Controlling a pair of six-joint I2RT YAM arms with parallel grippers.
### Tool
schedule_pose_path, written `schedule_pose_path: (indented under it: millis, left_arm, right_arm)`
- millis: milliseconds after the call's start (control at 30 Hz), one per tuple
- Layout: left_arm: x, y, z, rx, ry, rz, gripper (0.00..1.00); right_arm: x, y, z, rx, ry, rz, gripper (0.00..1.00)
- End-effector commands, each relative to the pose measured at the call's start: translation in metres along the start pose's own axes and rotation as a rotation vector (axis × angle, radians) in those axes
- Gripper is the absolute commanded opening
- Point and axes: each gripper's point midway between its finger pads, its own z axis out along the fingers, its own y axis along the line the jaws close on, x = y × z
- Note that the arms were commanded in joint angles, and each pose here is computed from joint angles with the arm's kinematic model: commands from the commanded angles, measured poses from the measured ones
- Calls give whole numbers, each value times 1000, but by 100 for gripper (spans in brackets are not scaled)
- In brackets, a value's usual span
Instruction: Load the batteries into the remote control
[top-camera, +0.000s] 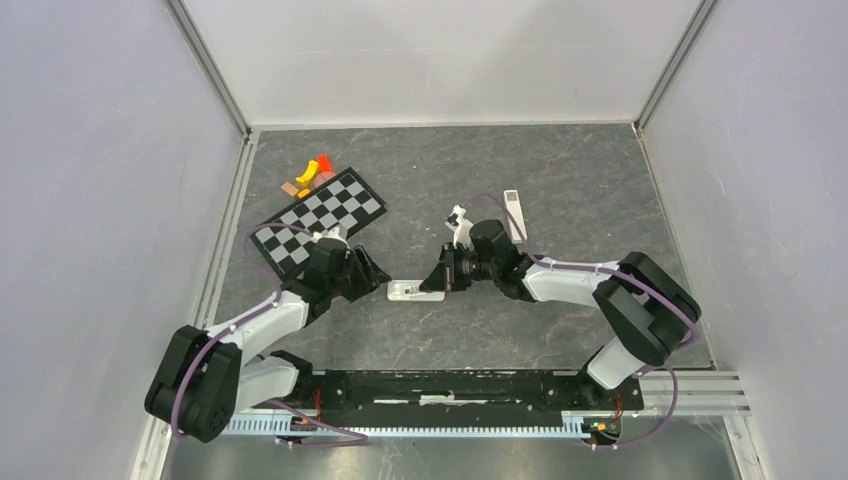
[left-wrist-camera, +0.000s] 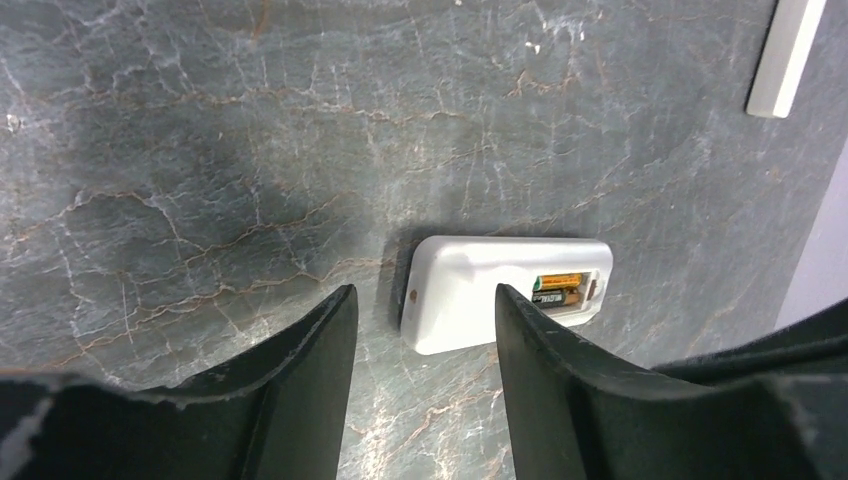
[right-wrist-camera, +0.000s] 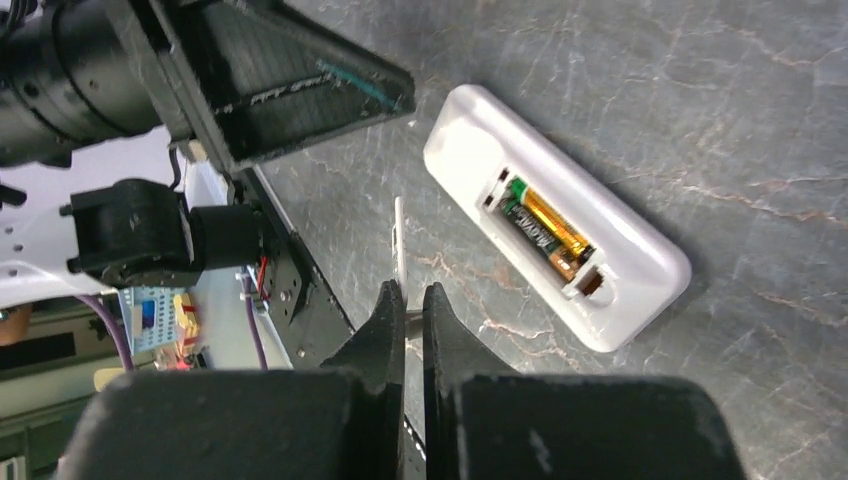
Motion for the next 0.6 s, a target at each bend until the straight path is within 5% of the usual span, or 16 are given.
schedule_pose_path:
  millis: [0, 567]
  left_arm:
    - [11, 3, 1, 1, 54, 38, 57]
    - [24, 0, 10, 45, 125, 40, 42]
  right_arm:
    - [-17, -6, 8, 25, -29, 53, 0]
    - [-13, -37, 10, 99, -37, 181, 0]
